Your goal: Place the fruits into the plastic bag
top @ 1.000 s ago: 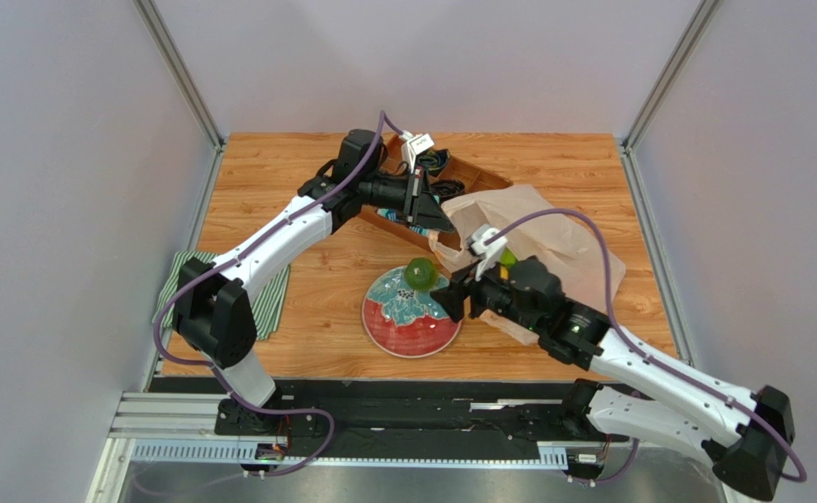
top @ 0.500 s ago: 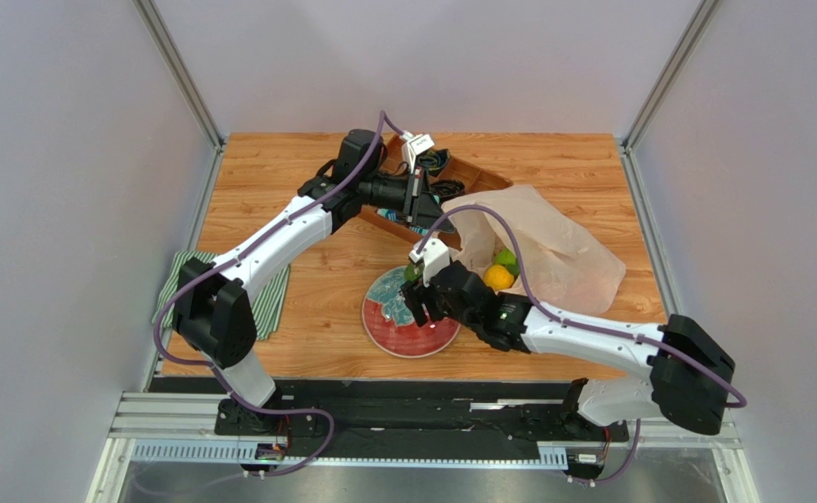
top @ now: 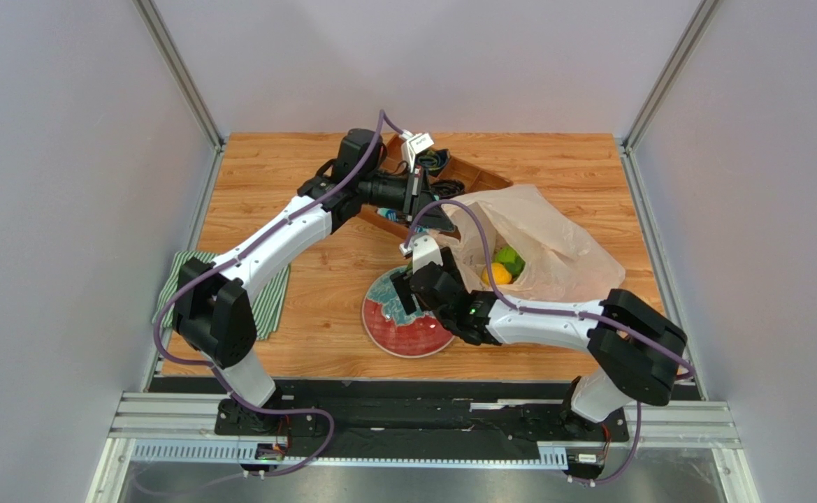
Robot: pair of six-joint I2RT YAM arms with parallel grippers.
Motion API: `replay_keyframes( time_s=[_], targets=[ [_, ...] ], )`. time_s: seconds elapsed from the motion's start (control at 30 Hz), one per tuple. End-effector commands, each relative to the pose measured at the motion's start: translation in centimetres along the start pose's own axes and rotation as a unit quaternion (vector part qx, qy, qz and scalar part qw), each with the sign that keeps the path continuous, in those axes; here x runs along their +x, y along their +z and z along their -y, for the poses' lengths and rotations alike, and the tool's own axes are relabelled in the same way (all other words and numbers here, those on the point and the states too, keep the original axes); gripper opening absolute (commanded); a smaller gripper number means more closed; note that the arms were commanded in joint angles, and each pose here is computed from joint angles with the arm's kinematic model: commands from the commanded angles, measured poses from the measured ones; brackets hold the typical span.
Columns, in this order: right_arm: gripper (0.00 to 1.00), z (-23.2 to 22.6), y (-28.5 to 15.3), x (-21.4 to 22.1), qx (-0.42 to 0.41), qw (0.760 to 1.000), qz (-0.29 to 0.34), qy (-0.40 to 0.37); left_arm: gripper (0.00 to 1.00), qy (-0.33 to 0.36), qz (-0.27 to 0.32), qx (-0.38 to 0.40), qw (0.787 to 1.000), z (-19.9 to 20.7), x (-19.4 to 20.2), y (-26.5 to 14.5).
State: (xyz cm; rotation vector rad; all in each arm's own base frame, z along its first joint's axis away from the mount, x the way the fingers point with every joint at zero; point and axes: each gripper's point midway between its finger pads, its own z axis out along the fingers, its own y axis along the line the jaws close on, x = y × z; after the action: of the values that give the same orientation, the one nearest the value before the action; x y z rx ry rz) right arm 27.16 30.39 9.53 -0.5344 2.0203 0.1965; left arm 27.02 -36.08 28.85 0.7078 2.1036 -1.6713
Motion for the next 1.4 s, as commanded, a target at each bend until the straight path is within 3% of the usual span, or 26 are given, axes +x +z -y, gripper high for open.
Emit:
replay_keyframes(
  time_s=[0.0,1.17,1.27,1.37],
  targets=[
    [0.85,0.3,1.1,-3.6,0.027,0.997,0.057,0.038,0.0,0.028,0.009,0.023,0.999,2.0,-0.7,-0.5],
    [0.82,1.7,5.5,2.2,0.096,0.995,-0.041,0.003,0.0,0.029,0.01,0.026,0.999,2.2,-0.7,-0.6],
    [0.8,1.7,5.4,2.4,0.095,0.994,-0.045,0.002,0.0,0.029,0.01,0.025,0.999,2.2,-0.7,-0.6],
    [0.62,1.7,5.3,2.7,0.094,0.994,-0.047,0.003,0.0,0.03,0.011,0.025,0.999,2.3,-0.7,-0.6]
  ],
)
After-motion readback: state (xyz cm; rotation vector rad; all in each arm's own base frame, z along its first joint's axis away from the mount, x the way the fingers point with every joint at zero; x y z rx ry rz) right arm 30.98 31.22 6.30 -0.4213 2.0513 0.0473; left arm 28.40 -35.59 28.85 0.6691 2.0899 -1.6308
